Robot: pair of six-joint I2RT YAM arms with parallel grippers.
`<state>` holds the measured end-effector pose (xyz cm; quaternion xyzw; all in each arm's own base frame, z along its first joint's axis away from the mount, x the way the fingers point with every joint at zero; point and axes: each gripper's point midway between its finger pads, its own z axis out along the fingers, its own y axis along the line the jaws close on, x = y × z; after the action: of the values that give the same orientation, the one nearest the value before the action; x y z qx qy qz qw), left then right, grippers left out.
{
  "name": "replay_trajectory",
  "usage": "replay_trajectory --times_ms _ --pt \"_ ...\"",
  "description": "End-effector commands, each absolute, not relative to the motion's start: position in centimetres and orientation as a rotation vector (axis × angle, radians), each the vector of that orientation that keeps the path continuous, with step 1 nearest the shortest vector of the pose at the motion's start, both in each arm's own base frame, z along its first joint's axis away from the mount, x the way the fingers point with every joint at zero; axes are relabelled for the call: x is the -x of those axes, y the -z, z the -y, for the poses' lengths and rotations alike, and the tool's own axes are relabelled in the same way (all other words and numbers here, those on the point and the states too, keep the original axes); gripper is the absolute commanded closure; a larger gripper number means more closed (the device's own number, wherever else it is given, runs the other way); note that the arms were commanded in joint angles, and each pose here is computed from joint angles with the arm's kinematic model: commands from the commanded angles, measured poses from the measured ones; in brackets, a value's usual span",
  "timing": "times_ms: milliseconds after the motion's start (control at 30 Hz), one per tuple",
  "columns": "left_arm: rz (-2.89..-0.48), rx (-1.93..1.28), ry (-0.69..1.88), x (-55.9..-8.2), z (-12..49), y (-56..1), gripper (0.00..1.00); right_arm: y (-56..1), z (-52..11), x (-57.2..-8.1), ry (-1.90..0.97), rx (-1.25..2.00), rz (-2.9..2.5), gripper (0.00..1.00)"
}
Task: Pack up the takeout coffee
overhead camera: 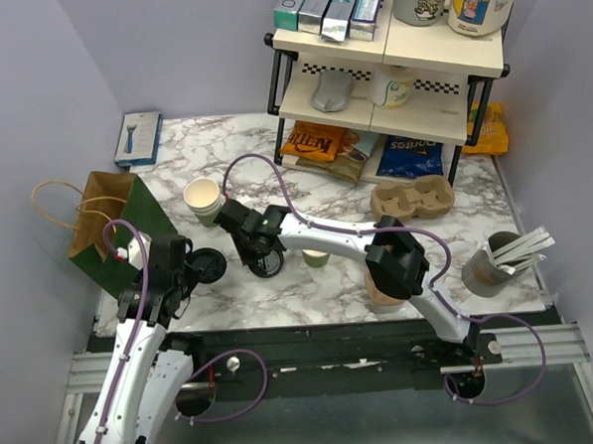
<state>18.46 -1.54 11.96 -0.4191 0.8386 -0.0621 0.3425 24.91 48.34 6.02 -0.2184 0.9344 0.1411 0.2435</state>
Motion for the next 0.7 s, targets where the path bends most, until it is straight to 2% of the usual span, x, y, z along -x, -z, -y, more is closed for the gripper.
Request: replay_trajectory --times_ms 0,667 --pt "-2.182 1.064 0.180 -18.60 1.80 -11.94 1.00 -4.83 -47.76 -24.80 -0.317 0.578 -2.572 0.68" --pt "-2.175 1.049 0.206 -18.66 2.05 -12.04 1.00 -4.14 -47.42 -24.45 -0.305 0.552 -2.590 0.72"
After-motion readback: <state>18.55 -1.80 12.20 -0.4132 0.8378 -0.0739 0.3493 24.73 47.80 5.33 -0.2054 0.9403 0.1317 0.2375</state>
